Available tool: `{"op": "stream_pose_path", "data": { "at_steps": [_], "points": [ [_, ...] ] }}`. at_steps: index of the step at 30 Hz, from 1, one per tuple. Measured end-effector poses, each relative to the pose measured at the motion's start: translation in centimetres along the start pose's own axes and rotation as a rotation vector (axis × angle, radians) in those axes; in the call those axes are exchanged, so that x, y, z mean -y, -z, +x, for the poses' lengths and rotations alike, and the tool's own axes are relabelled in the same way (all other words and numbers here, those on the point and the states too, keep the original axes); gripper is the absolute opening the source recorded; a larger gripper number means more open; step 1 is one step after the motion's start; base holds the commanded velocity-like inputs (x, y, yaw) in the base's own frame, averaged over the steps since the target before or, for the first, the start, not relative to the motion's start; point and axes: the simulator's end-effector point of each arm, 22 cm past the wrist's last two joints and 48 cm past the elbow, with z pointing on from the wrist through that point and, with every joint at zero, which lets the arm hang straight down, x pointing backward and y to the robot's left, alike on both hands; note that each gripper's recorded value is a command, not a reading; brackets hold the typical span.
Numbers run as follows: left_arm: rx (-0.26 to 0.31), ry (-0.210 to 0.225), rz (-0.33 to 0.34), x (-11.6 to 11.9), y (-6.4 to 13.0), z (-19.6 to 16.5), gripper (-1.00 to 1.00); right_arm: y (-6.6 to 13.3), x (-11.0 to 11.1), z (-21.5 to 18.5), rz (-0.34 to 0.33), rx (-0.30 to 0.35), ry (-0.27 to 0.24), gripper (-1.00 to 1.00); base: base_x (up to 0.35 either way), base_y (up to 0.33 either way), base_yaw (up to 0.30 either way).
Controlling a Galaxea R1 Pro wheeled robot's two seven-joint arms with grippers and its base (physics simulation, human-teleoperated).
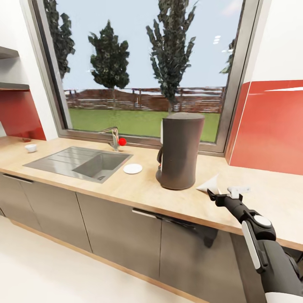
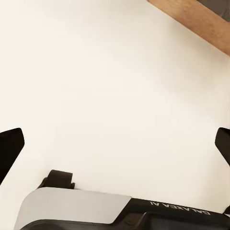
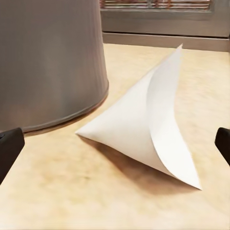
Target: Set up a coffee station on the kitchen countertop: keep the coffee maker on the countertop, move the bottle of coffee from the kitchen shelf to the counter next to the coffee maker, place a paper coffee filter on top of the coffee maker, put the saucer next to the coffee maker with the coffee cup on the saucer, and place the electric kettle next to the coffee maker.
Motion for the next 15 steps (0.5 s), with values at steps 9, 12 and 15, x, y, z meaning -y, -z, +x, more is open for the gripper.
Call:
{"op": "stream_pose_path", "data": {
  "at_steps": [9,12,15],
  "points": [
    [0.001,0.000,0.000,0.01,-0.01,-0.04,1.00,-0.14,-0.11,0.60,-0.003,-0.012,-0.002,1.00,0.057,-0.039,0.000],
    [0.000,0.000,0.000,0.00,-0.01,-0.03,1.00,-0.15,-0.12,0.64,-0.003,-0.013,-0.002,1.00,0.032,-0.024,0.000],
    [0.000,0.000,0.000,0.00,-0.01,-0.02,1.00,-0.16,-0.12,0.65,-0.003,-0.013,-0.002,1.00,0.015,-0.011,0.000]
  ]
}}
